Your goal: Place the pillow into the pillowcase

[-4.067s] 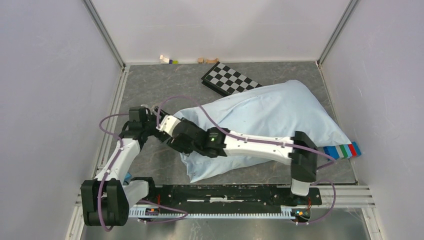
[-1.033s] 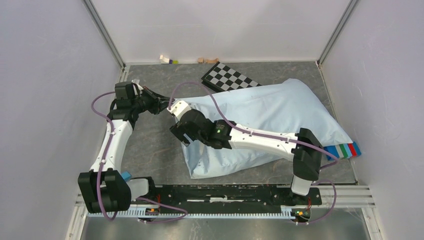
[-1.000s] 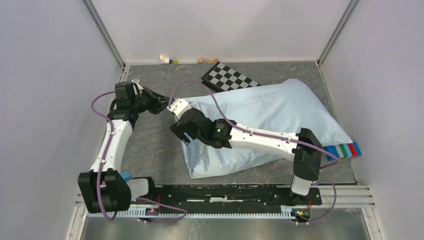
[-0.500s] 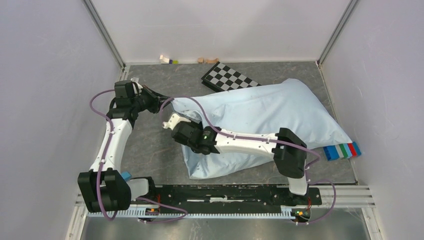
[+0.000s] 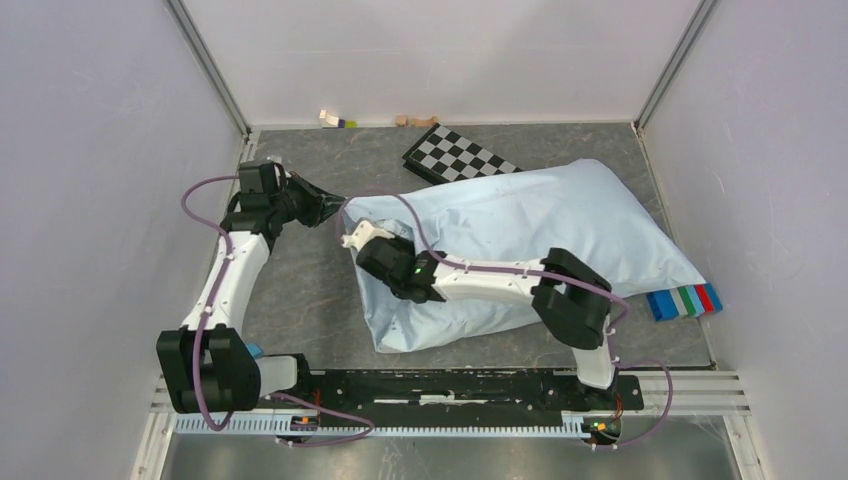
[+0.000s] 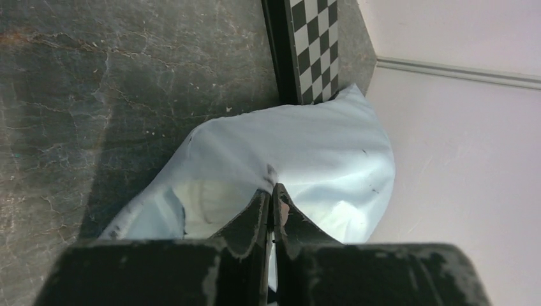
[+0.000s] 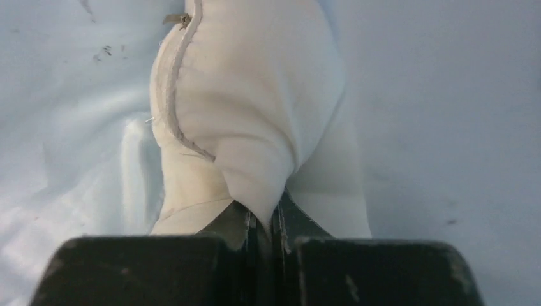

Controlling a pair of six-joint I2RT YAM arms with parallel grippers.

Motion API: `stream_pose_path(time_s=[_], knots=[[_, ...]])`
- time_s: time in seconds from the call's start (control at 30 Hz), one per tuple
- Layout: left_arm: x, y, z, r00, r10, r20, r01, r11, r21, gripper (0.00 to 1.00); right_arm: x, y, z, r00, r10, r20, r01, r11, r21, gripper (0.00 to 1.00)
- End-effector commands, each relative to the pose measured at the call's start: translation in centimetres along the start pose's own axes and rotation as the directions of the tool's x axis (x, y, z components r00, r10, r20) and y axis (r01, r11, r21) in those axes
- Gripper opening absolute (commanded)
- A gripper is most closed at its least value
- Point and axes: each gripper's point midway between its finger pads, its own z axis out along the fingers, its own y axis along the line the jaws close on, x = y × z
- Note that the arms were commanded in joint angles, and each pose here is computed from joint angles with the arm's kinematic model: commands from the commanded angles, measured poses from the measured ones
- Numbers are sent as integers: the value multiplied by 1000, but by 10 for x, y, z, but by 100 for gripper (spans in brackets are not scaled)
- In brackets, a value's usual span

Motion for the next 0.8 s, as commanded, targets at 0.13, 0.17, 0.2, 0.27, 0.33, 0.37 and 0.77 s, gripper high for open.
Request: stream_pose_path(time_s=[0.13,0.17,0.2,0.27,0.33,0.37,0.77], knots=[[19,21,15,987,157,26,-154,984,-95,50,-29,-41,-39,910,391,137,-359,909,-211,0],[22,25,13,986,164,32,-160,982,-104,54,-31,-45,-43,898,415,149,-380,899,-217,0],[27,31,10,985,169,36,-163,979,-118,58,-31,-46,-46,890,429,153,-391,892,-226,0],[36,38,2,981,189,49,-181,974,-135,58,-30,-47,-51,871,462,168,-418,875,-244,0],[49,48,-8,973,222,60,-210,964,-163,56,-31,-51,-57,845,500,189,-448,856,-258,0],[57,55,-11,972,228,56,-215,960,-180,55,-30,-50,-58,838,510,194,-455,849,-267,0],[143,84,2,963,265,-49,-269,949,-163,37,-31,-52,-85,697,635,333,-513,766,-387,0]])
